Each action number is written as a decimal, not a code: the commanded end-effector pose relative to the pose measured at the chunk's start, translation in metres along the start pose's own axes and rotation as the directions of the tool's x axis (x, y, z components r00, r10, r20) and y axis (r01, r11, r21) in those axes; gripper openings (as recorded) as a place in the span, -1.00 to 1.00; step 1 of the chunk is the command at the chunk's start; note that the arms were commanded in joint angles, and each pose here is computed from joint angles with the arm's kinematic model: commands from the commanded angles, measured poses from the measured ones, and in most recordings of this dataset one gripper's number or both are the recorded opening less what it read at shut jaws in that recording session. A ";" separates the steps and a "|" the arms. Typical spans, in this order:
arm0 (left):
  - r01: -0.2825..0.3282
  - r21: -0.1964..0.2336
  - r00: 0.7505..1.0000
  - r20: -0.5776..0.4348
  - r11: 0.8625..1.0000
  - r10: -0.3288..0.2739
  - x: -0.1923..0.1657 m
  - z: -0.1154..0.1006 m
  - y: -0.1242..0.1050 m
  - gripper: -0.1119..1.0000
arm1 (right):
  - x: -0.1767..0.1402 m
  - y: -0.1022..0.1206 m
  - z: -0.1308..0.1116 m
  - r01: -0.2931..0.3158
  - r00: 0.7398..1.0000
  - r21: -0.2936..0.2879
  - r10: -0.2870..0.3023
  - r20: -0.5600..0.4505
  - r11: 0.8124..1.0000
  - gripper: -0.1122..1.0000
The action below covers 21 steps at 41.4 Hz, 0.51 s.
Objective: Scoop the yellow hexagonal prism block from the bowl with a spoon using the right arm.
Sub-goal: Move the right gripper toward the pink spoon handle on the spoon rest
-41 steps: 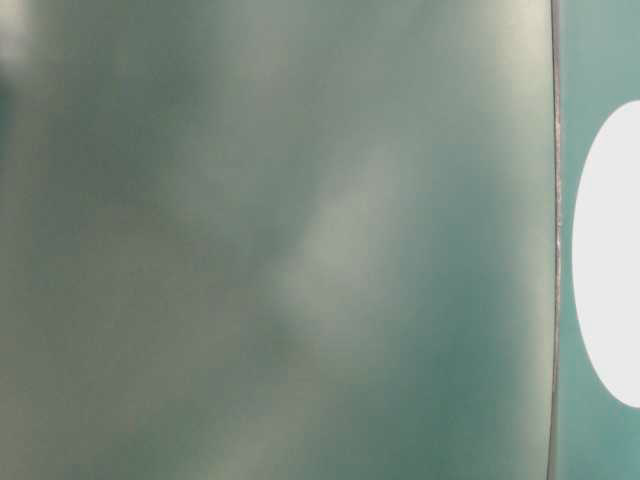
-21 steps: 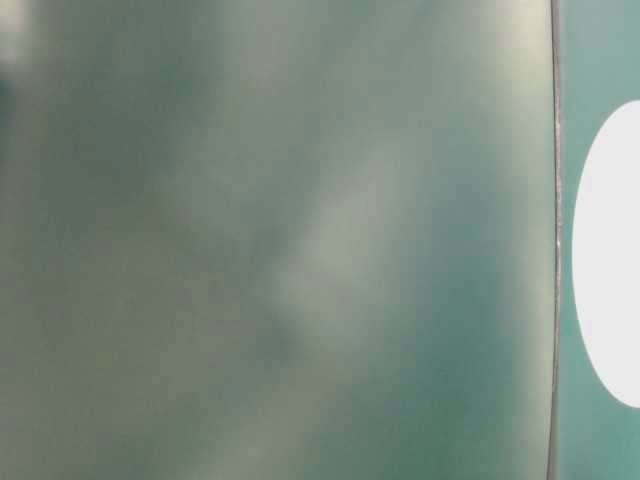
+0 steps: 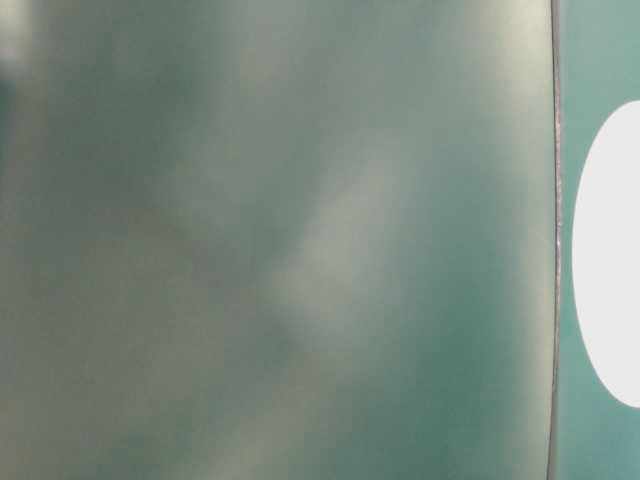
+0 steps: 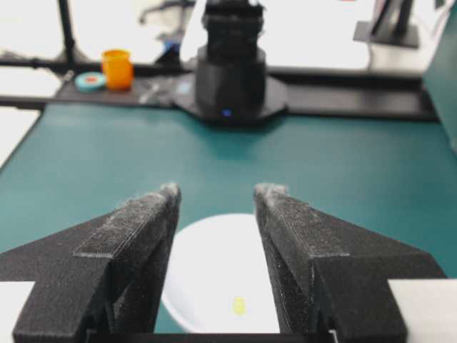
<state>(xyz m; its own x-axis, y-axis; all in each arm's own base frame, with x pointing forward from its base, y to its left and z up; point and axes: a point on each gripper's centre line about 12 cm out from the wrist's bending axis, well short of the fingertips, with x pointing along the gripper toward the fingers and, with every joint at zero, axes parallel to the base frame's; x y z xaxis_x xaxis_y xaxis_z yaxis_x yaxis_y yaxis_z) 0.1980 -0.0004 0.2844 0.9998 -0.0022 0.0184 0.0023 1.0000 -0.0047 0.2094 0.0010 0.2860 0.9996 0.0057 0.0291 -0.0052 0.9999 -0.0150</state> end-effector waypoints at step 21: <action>0.002 -0.002 1.000 0.009 1.000 -0.002 0.002 0.008 0.000 -0.66 | 0.034 0.012 -0.057 -0.026 0.979 0.092 0.044 -0.200 0.995 0.14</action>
<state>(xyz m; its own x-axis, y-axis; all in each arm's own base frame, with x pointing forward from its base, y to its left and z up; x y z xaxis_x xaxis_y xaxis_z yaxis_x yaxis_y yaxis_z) 0.1980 -0.0004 0.2824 1.0000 -0.0022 0.0015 0.0022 1.0000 -0.0062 0.2399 0.0082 0.2301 0.9832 0.0306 -0.1801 -0.0181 0.9974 0.0704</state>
